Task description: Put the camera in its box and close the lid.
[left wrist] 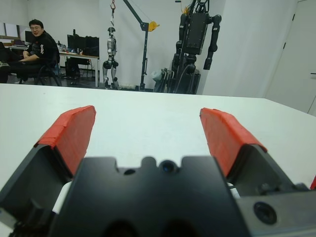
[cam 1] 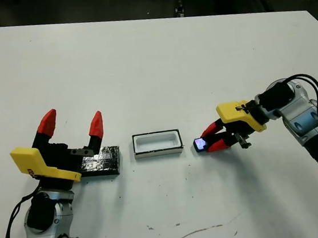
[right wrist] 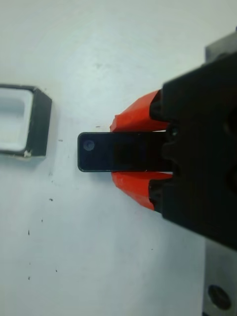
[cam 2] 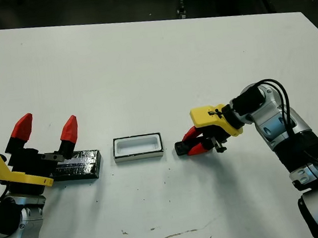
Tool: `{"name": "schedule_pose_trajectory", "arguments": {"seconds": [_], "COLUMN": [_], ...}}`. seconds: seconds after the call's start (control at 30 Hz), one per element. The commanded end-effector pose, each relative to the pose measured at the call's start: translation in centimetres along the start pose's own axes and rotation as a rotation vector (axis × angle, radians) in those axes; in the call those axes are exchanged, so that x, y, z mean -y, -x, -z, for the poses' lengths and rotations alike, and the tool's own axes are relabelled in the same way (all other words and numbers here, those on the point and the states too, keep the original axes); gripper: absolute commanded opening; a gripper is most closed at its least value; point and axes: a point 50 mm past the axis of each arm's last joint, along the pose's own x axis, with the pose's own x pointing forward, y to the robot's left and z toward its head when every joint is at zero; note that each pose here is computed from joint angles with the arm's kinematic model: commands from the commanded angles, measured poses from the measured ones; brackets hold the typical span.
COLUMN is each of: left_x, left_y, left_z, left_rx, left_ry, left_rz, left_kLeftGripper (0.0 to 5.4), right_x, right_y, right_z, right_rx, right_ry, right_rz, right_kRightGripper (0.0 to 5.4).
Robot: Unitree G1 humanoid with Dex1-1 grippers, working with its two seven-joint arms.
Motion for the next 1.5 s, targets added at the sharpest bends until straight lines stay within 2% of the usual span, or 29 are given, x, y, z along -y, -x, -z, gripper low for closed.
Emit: {"name": "schedule_pose_trajectory", "arguments": {"seconds": [0.03, 0.2, 0.4, 0.63, 0.9, 1.03, 1.2, 1.5], "left_x": [-0.1, -0.1, -0.1, 0.1, 0.0, -0.1, -0.3, -0.6], "left_y": [0.2, 0.3, 0.2, 0.2, 0.2, 0.2, 0.1, 0.1], "left_z": [0.3, 0.4, 0.3, 0.4, 0.5, 0.4, 0.1, -0.1], "left_rx": [-0.017, -0.019, -0.018, -0.020, -0.015, -0.005, 0.006, 0.015], "left_ry": [-0.011, -0.009, -0.006, -0.008, -0.007, -0.007, -0.023, -0.011], "left_rz": [-0.007, -0.009, -0.006, -0.008, -0.011, -0.012, -0.024, -0.022], "left_kLeftGripper": [5.40, 5.40, 5.40, 5.40, 5.40, 5.40, 5.40, 5.40], "right_x": [1.3, 2.5, 3.5, 4.1, 4.2, 3.9, 3.2, 2.1], "right_y": [1.7, 2.7, 3.5, 3.1, 0.3, -1.5, -3.5, -5.3], "right_z": [-0.9, -2.4, -4.0, -6.2, -7.8, -8.4, -8.2, -7.5], "right_rx": [0.071, 0.196, 0.248, 0.345, 0.385, 0.391, 0.400, 0.392], "right_ry": [-0.073, -0.095, -0.148, -0.109, -0.073, -0.108, -0.133, -0.153], "right_rz": [0.079, 0.116, 0.125, 0.132, 0.096, 0.028, -0.018, -0.040], "right_kRightGripper": [1.66, 1.66, 1.66, 1.66, 1.66, 1.66, 1.66, 1.66]}}
